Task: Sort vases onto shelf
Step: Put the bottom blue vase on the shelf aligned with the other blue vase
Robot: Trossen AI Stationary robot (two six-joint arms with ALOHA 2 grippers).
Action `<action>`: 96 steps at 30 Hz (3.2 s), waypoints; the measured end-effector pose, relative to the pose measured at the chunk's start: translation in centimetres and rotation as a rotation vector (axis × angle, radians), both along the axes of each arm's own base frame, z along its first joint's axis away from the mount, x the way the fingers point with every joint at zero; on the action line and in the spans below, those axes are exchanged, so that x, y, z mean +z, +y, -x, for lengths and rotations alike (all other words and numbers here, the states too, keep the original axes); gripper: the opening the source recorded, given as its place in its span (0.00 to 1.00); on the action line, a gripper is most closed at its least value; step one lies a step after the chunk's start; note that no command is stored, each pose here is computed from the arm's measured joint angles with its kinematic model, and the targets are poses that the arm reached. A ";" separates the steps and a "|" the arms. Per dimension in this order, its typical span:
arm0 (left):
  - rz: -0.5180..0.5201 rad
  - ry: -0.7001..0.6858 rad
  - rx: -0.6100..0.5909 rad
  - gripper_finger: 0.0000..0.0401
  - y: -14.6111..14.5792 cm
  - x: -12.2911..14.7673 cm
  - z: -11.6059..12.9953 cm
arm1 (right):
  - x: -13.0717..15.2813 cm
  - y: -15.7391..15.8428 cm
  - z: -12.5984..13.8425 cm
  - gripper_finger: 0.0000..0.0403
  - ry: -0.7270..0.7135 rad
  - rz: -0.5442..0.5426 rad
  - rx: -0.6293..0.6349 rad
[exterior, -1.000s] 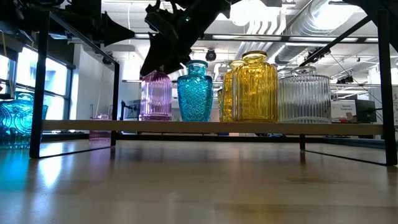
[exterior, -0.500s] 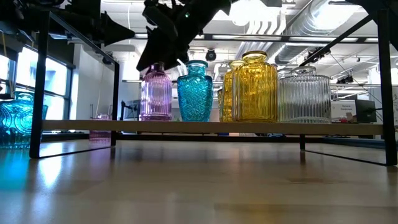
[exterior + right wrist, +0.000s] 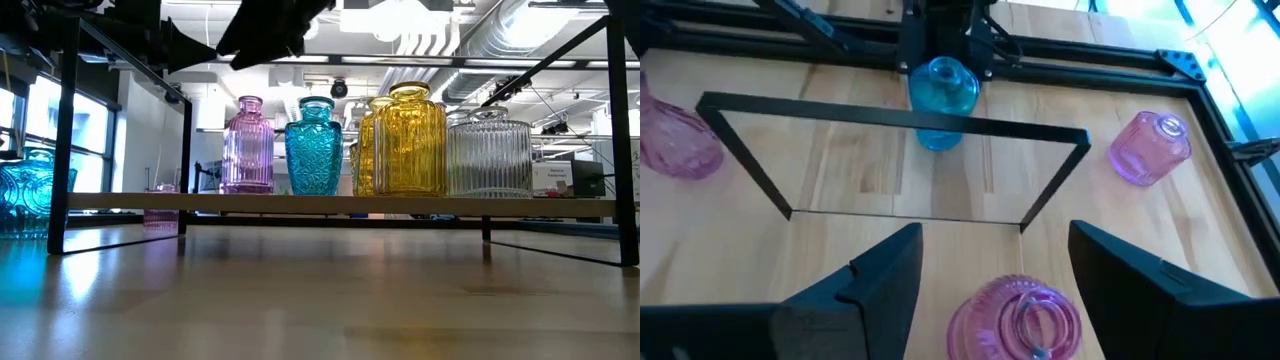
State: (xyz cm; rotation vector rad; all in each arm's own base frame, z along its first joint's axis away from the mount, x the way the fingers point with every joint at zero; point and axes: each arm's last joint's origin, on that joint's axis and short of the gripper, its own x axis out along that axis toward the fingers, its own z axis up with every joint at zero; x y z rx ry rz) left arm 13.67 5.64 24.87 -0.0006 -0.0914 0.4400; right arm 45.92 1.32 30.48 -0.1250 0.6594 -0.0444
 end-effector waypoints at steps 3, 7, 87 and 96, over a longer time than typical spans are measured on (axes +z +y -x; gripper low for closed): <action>0.000 0.001 -0.002 0.00 0.0 0.0 0.0 | 1.2 0.4 1.2 0.57 0.019 0.016 -0.007; -0.011 0.006 -0.034 0.00 -0.1 0.0 0.0 | 4.0 1.2 4.1 0.47 0.054 0.047 -0.026; -0.051 0.058 -0.230 0.00 -0.4 -0.6 -0.9 | -6.2 25.8 28.0 0.65 0.897 -0.576 -0.917; -0.050 0.058 -0.232 0.00 -0.4 -0.6 -0.9 | -7.3 25.8 28.1 0.63 0.919 -0.575 -0.904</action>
